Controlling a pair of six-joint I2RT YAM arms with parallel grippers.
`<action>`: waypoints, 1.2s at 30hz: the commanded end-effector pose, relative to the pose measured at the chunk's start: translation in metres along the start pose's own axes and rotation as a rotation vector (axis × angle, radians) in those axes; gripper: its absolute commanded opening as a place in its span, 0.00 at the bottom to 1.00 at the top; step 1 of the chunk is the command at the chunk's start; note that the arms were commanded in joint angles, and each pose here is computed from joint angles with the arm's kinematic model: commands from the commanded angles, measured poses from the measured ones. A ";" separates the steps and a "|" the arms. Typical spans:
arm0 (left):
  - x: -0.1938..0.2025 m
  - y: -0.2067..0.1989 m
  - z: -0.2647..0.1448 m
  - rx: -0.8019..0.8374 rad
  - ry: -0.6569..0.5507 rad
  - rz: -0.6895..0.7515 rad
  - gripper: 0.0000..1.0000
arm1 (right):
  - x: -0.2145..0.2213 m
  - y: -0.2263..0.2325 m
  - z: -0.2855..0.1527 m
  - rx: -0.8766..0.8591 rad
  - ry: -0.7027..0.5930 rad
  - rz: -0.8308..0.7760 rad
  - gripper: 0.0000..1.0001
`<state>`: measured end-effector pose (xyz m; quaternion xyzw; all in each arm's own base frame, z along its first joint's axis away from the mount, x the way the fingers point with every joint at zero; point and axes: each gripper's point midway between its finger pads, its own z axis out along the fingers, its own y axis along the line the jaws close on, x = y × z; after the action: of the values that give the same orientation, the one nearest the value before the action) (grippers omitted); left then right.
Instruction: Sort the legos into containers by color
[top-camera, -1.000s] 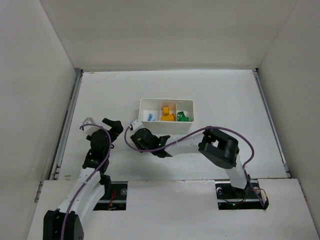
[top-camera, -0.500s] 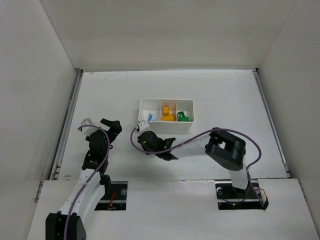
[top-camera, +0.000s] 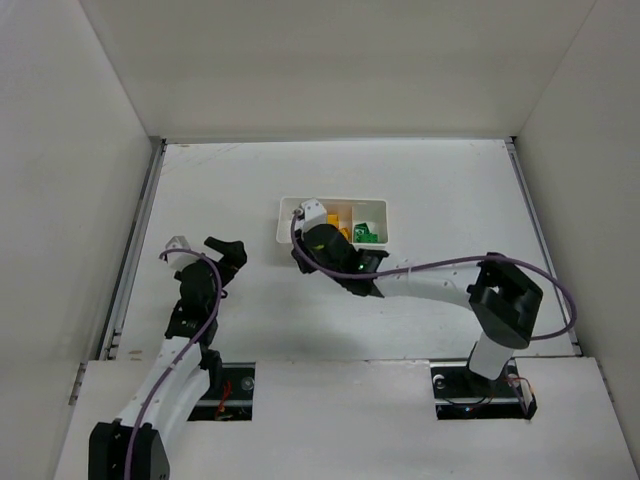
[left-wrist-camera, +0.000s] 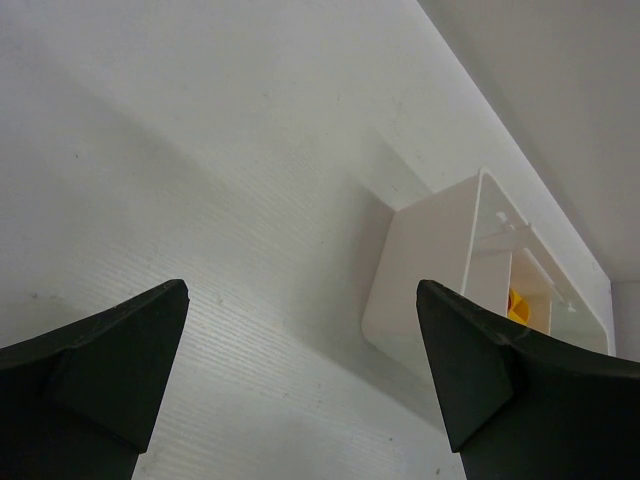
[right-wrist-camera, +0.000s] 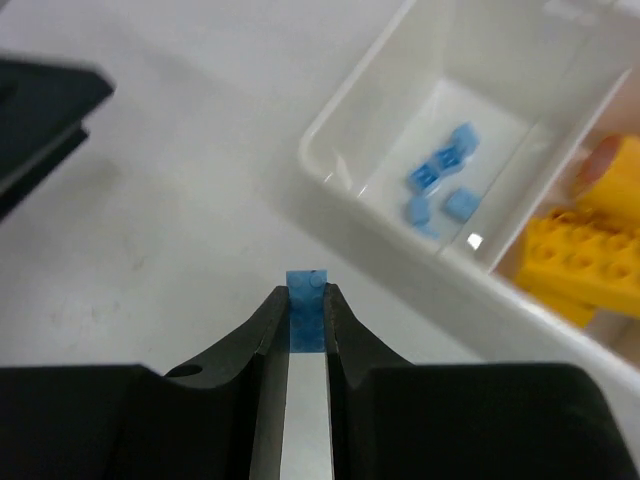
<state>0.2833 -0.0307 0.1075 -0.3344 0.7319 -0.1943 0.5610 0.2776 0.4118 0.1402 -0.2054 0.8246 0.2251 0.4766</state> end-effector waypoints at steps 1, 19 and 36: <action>-0.002 -0.011 0.001 0.049 -0.015 0.009 1.00 | -0.061 -0.018 0.004 0.003 -0.118 0.038 0.17; 0.006 -0.011 0.004 0.024 -0.009 0.065 1.00 | -0.116 -0.064 0.027 0.139 -0.246 0.108 0.56; 0.015 -0.020 0.003 -0.025 0.035 0.142 1.00 | -0.062 -0.188 -0.161 0.578 -0.499 0.215 1.00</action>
<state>0.2799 -0.0538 0.0883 -0.2901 0.7746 -0.1568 0.5397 0.3032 0.2159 0.2271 0.0209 0.7504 0.1231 0.6491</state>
